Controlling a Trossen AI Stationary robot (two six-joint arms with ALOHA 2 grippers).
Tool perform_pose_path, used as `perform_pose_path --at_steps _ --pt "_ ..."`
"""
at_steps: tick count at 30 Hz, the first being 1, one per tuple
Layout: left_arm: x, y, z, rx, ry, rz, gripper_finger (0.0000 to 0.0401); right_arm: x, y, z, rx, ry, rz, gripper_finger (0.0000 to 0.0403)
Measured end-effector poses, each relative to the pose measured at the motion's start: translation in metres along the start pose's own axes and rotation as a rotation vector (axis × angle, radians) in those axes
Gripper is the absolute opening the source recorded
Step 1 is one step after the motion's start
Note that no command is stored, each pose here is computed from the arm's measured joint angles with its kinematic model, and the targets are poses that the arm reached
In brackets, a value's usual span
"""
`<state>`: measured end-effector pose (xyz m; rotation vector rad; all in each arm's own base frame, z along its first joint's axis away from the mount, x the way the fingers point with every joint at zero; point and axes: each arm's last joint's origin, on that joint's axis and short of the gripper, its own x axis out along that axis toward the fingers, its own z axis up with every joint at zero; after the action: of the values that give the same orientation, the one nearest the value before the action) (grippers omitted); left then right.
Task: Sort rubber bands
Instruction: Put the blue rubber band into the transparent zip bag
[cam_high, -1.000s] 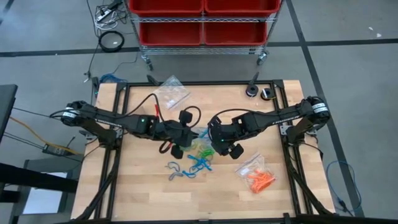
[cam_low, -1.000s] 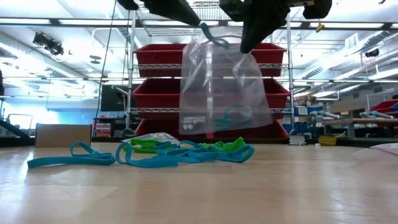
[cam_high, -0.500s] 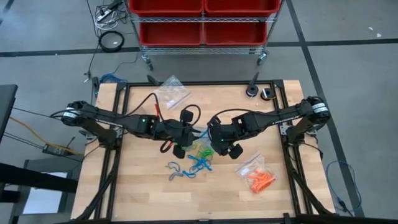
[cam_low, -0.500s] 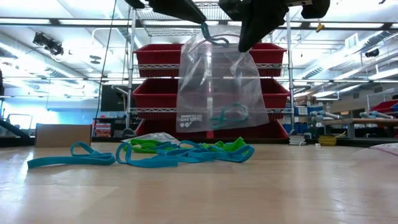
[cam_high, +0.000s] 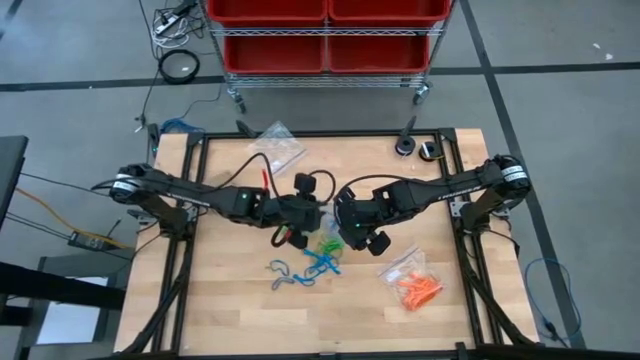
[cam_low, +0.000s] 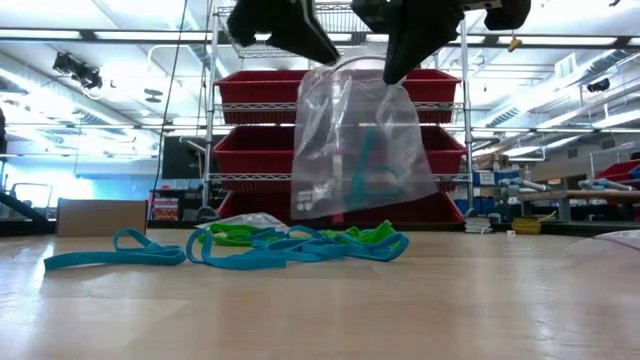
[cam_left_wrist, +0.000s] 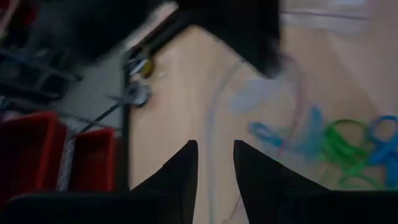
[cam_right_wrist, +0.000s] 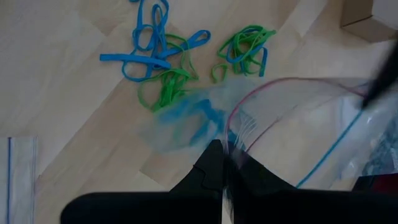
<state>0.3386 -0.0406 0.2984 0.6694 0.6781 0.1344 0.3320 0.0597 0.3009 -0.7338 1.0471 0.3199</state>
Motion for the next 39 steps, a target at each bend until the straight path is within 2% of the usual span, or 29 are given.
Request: perform_pose_path --at_steps 4,10,14,19,23,26,33,35,38,39 --pt "-0.013 0.01 0.007 -0.007 0.039 -0.004 0.011 0.0 0.001 -0.001 -0.001 0.009 0.006 0.0" --pt "-0.034 0.006 0.002 -0.093 0.125 -0.233 0.011 0.0 0.002 -0.004 0.005 0.055 0.005 0.0" --pt "-0.037 -0.017 -0.012 -0.145 0.224 -0.377 0.011 0.0 0.002 -0.005 0.015 0.062 0.008 0.0" --pt "-0.03 -0.065 -0.039 -0.194 0.296 -0.53 0.011 0.0 0.002 -0.004 0.021 0.056 0.005 0.0" --pt "-0.019 -0.11 -0.08 -0.238 0.359 -0.564 0.011 0.0 0.002 -0.004 0.022 0.053 0.009 0.0" --pt "-0.012 -0.134 -0.11 -0.331 0.368 -0.558 0.011 0.0 0.002 -0.004 0.024 0.049 0.009 0.0" --pt "-0.003 -0.159 -0.146 -0.598 0.17 -0.552 0.0105 0.0 0.002 -0.004 0.034 0.045 0.009 0.0" --pt "-0.003 -0.161 -0.15 -0.619 0.135 -0.579 0.0082 0.0 0.002 -0.004 0.034 0.042 0.007 0.0" --pt "-0.004 -0.163 -0.149 -0.604 0.134 -0.604 0.002 0.0 0.002 -0.003 0.036 0.031 0.017 0.0" --pt "-0.005 -0.163 -0.148 -0.593 0.134 -0.605 0.0012 0.0 0.001 -0.003 0.037 0.031 0.018 0.0"
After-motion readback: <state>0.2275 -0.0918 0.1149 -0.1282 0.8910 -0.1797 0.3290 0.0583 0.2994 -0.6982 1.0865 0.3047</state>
